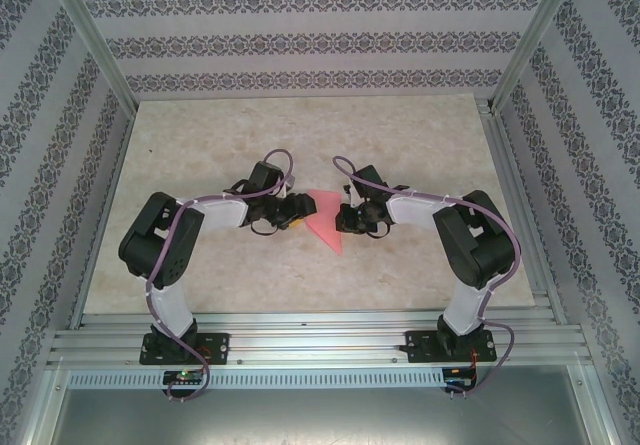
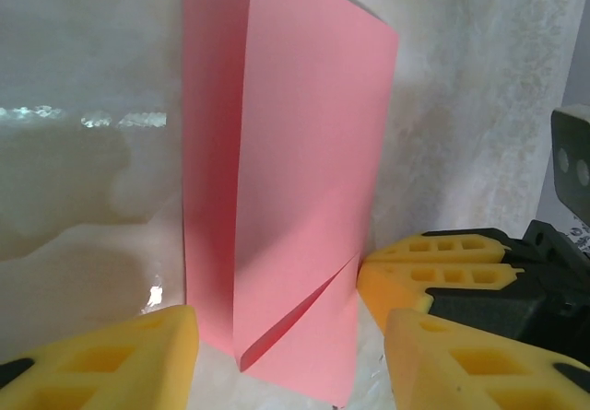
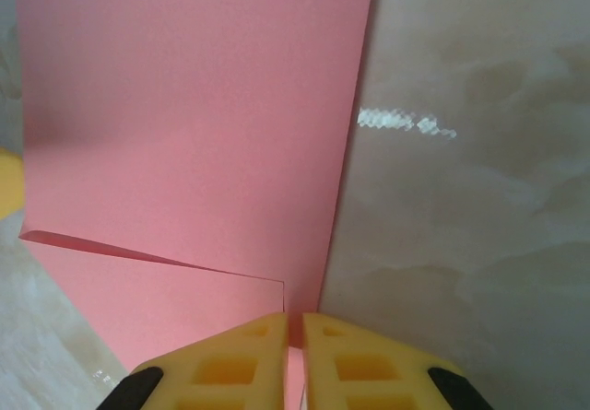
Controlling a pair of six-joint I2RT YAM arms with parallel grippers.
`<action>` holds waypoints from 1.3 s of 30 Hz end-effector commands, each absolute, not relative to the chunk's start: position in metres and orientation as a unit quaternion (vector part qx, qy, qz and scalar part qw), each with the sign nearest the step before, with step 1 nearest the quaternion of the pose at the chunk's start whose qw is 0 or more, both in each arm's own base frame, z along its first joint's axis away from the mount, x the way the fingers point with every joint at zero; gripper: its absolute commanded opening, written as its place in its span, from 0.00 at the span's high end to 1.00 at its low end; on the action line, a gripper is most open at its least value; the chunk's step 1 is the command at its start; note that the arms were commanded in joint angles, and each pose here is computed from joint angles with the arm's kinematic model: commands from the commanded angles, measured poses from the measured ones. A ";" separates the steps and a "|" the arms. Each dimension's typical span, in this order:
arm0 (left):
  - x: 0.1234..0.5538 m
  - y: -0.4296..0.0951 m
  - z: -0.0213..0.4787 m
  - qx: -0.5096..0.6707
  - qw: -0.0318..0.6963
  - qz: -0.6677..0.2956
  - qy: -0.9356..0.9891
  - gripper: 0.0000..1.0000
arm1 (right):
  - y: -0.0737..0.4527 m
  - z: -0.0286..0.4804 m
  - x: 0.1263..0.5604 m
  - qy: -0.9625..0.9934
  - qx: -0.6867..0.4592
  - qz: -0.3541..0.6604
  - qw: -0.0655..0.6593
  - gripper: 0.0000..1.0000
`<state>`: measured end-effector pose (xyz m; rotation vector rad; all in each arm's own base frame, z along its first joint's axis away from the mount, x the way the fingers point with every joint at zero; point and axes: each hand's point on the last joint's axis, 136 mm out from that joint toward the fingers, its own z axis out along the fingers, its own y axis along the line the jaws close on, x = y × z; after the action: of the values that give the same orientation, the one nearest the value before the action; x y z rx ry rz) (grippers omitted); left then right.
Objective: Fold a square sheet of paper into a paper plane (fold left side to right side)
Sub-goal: Fourth fold the wing at the center of the table.
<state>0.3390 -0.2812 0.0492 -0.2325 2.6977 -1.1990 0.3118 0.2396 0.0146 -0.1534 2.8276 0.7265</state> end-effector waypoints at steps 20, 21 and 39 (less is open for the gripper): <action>0.342 -0.301 0.060 -0.073 0.071 -0.396 0.913 0.84 | 0.229 0.075 0.309 0.948 -0.137 0.156 0.243 0.67; 0.342 -0.301 0.060 -0.074 0.070 -0.394 0.914 0.85 | 0.236 0.075 0.303 0.945 -0.154 0.146 0.247 0.65; 0.343 -0.301 0.067 -0.077 0.068 -0.387 0.916 0.85 | 0.271 0.031 0.284 0.937 -0.239 0.014 0.255 0.59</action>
<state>0.3381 -0.2955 0.0529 -0.2483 2.7808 -1.1615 0.2722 0.2688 0.0235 -0.6456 2.5932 0.1053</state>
